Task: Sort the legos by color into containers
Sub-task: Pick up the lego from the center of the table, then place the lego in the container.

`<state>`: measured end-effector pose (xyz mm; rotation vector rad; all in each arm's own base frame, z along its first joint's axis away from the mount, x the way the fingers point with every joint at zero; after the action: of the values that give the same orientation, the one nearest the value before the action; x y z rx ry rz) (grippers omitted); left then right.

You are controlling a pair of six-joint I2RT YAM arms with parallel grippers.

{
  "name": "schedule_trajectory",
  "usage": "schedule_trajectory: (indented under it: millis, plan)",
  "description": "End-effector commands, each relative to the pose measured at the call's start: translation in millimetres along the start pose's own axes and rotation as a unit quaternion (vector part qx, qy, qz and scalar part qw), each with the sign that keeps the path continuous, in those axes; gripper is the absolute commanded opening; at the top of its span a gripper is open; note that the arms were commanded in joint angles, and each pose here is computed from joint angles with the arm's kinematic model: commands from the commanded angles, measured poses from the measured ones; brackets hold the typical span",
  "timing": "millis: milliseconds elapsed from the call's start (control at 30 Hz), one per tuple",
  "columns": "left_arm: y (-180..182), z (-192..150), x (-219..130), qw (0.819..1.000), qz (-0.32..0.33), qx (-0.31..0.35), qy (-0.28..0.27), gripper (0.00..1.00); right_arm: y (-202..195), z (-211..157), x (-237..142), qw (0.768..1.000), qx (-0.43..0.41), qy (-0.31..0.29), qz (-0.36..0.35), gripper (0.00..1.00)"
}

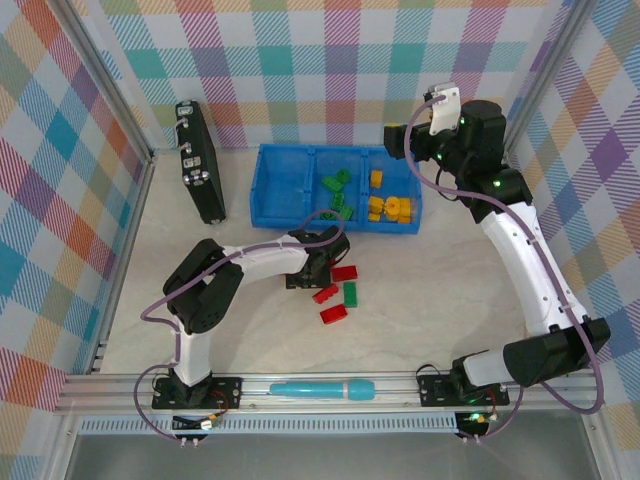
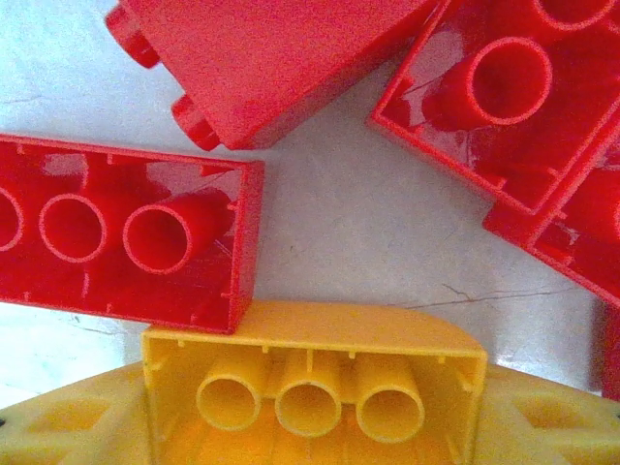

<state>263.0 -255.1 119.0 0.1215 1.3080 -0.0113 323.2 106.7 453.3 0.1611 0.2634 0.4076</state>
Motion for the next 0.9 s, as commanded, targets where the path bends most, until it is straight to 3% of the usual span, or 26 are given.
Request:
schedule_trajectory:
  millis: [0, 200, 433, 667, 867]
  plan:
    - [7.3, -0.3, -1.2, 1.0, 0.014, -0.006, 0.002, 0.6, 3.0, 12.3, -8.4, 1.0, -0.009, -0.025, 0.003, 0.99]
    - [7.7, 13.2, -32.7, 0.999, 0.002, -0.003, -0.032, 0.59, 3.3, 13.0, -11.2, 1.0, -0.008, -0.028, 0.004, 0.99]
    - [-29.4, 65.6, -84.2, 0.989, -0.101, -0.006, -0.109, 0.59, 5.2, 13.7, -14.0, 0.999, -0.004, -0.03, 0.012, 0.99]
    - [-71.2, 120.9, -109.1, 0.958, -0.18, -0.015, -0.224, 0.59, 7.3, 15.1, -22.8, 0.999, -0.005, -0.038, 0.016, 0.99]
    - [-110.0, 169.5, -107.8, 0.923, -0.259, -0.059, -0.277, 0.59, 8.0, 16.0, -27.7, 0.999, -0.006, -0.044, 0.018, 0.99]
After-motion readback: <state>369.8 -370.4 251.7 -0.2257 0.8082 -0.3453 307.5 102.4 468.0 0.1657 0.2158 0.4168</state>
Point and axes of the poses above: each hand's point on the last joint's axis, 136 mm out from that joint toward the fingers, its own x axis out along the fingers, its own y axis along the line the jaws close on, z = x × y, the point moved 10 cm from there along -x, back along the fingers, and after that the axes turned 9 degrees about x, right-handed, at the moved point
